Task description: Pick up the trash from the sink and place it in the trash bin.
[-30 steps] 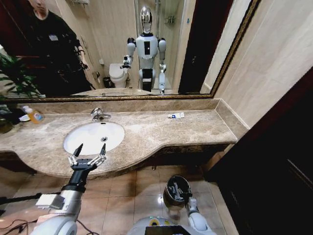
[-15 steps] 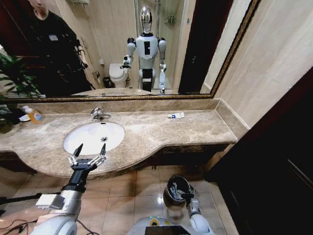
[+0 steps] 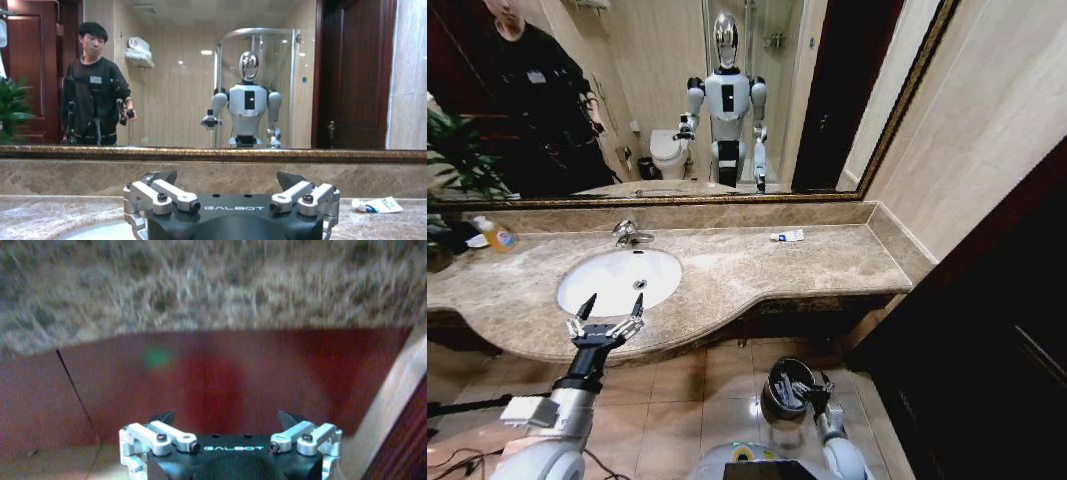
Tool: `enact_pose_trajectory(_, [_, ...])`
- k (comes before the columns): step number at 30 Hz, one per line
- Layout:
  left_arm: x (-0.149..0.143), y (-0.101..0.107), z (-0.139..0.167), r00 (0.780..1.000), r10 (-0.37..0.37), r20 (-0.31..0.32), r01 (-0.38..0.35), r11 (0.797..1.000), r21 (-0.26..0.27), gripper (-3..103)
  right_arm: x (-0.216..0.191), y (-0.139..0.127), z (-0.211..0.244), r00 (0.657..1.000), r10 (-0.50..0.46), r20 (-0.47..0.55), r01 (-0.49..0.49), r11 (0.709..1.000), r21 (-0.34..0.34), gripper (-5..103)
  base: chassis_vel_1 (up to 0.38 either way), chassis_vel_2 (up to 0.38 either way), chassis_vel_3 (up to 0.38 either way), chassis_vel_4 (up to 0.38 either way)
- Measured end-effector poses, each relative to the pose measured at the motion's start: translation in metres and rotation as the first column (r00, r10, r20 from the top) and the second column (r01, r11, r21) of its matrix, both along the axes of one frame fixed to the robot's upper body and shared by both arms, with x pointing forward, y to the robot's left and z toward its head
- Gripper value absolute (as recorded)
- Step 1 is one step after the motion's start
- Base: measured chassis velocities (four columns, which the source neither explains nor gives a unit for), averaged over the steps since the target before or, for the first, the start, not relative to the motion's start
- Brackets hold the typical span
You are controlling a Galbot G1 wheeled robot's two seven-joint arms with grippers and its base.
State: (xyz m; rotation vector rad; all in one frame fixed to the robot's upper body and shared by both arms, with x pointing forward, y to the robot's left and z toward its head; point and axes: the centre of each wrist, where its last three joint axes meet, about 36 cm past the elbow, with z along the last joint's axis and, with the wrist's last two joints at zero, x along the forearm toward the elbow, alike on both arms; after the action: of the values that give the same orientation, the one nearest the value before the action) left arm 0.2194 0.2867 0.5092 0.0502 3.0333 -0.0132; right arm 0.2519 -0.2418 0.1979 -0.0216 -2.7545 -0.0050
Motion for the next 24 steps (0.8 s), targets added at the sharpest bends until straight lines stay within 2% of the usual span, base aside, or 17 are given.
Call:
enact_pose_trajectory(10, [0.000,0.000,0.000,1.000,0.000,0.000,0.000,1.000,0.000,100,0.011,-0.001,0.053,0.992,0.015,0.125,-0.015,1.000,-0.005,100,0.000,0.000,0.000,0.000])
enact_pose_trajectory(16, [0.000,0.000,0.000,1.000,0.000,0.000,0.000,1.000,0.000,100,0.027,0.018,0.114,0.975,0.046,0.216,-0.055,0.998,0.035,100,0.000,0.000,0.000,0.000])
enact_pose_trajectory(18, [0.000,0.000,0.000,1.000,0.000,0.000,0.000,1.000,0.000,100,0.040,0.023,0.141,0.963,0.065,0.262,-0.077,0.996,0.035,100,0.000,0.000,0.000,0.000])
enact_pose_trajectory(24, [0.000,0.000,0.000,1.000,0.000,0.000,0.000,1.000,0.000,100,0.064,0.033,0.183,0.945,0.074,0.318,-0.085,0.996,0.020,100,0.000,0.000,0.000,0.000])
